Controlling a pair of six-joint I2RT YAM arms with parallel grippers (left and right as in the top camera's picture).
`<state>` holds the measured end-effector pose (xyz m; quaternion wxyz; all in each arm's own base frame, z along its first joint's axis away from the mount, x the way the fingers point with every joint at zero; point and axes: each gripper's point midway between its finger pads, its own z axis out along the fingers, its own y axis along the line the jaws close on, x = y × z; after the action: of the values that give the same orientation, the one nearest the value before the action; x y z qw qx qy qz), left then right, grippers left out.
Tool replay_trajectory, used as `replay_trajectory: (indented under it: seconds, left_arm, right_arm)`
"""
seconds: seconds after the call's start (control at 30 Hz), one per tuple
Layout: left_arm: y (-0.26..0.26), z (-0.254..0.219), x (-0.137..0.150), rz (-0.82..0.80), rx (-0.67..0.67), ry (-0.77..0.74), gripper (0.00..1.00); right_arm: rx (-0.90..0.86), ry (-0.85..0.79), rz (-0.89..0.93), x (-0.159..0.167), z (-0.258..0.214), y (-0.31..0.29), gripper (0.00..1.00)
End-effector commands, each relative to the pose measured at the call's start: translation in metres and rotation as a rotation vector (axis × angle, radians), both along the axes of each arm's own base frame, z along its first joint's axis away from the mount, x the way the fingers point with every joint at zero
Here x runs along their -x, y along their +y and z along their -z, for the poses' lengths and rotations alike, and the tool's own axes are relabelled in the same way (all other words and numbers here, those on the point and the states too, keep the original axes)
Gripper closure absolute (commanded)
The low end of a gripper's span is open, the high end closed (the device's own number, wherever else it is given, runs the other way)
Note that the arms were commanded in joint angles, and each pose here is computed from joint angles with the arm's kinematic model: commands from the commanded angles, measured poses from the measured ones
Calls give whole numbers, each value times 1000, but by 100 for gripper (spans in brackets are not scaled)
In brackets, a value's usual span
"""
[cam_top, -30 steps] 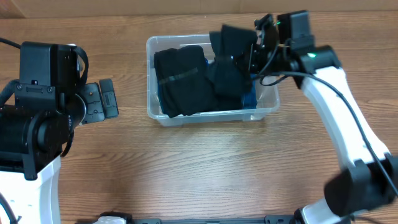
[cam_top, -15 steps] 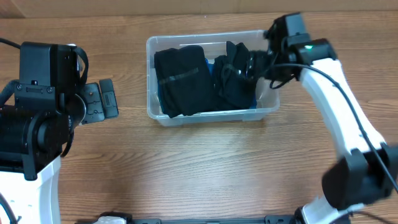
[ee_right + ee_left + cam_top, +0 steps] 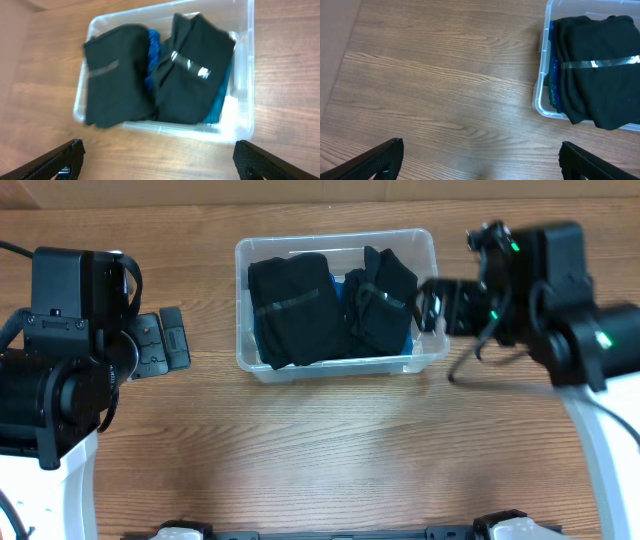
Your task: Pack container
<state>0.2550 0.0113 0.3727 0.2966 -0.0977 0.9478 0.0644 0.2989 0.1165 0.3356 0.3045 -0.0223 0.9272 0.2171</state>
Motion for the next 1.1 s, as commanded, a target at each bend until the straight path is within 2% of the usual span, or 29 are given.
replay_trajectory:
  seconds: [0.0,0.07,0.17,0.4,0.6,0.73,0.87,1.07]
  left_arm:
    - [4,-2,-1,-1,-21,-5,0]
    - [4,-2,-1,-1,-21,-5,0]
    - [4,-2,-1,-1,-21,-5,0]
    - [4,-2,-1,-1,-21,-5,0]
    - [4,-2,-1,-1,-21,-5,0]
    - [4,-2,-1,-1,-21,-5,0]
    - [4,-2,-1,-1,-21,-5,0]
    - [4,-2,-1,-1,-21,-5,0]
  right_arm:
    - [-61,-111,-40,45,-41,0,0]
    - [-38,-103,-28,66,-41,-9,0]
    - [32,-134,44,80,-43,-30,0]
    - [88,-432,218,107,-96,-72,0]
    - [112,-666,395,101,-119,-105,0]
    - [94,-746,443,91,-87,-113,0]
    - [93,-704,452,90,-12,-116,0]
    - [99,-671,448,93,66,-116,0]
